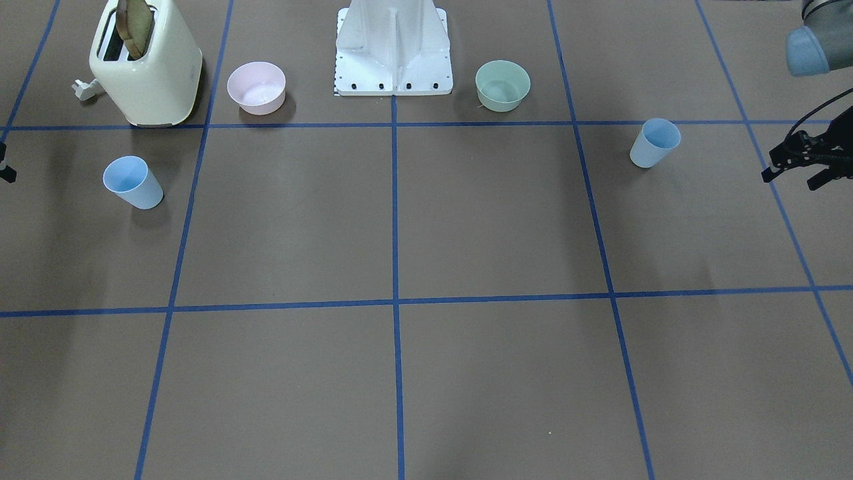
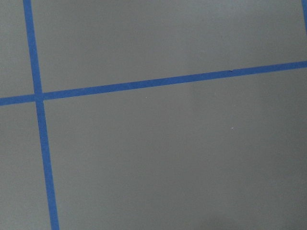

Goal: Stack blue cups with both arms
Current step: 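Move the right gripper down onto the light blue cup nearest it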

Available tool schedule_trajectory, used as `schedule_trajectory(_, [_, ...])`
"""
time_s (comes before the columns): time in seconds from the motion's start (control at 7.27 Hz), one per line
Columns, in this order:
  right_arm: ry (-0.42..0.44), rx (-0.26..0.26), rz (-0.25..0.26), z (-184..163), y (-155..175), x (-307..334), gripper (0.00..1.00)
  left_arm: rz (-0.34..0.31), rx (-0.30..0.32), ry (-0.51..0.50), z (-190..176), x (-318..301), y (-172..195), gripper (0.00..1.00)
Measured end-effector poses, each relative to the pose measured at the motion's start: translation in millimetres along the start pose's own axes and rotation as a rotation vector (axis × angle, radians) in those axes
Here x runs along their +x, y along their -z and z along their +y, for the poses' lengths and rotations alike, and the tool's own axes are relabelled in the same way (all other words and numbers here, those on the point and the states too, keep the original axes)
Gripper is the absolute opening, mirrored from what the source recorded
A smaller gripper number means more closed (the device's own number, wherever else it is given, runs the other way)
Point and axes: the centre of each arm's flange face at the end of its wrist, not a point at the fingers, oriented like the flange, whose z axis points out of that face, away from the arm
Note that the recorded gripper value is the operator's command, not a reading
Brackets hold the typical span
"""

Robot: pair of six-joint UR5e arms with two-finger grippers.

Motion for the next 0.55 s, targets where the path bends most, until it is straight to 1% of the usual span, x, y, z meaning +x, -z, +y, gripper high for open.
schedule_trajectory(0.28, [-0.025, -0.01, -0.012, 4, -3, -25, 0.9, 0.019, -0.004, 0.018, 21, 6, -15, 0.96])
schedule_trajectory(0.55, [-0.042, -0.012, -0.015, 10, -17, -48, 0.9, 0.022, -0.017, 0.026, 32, 8, -22, 0.97])
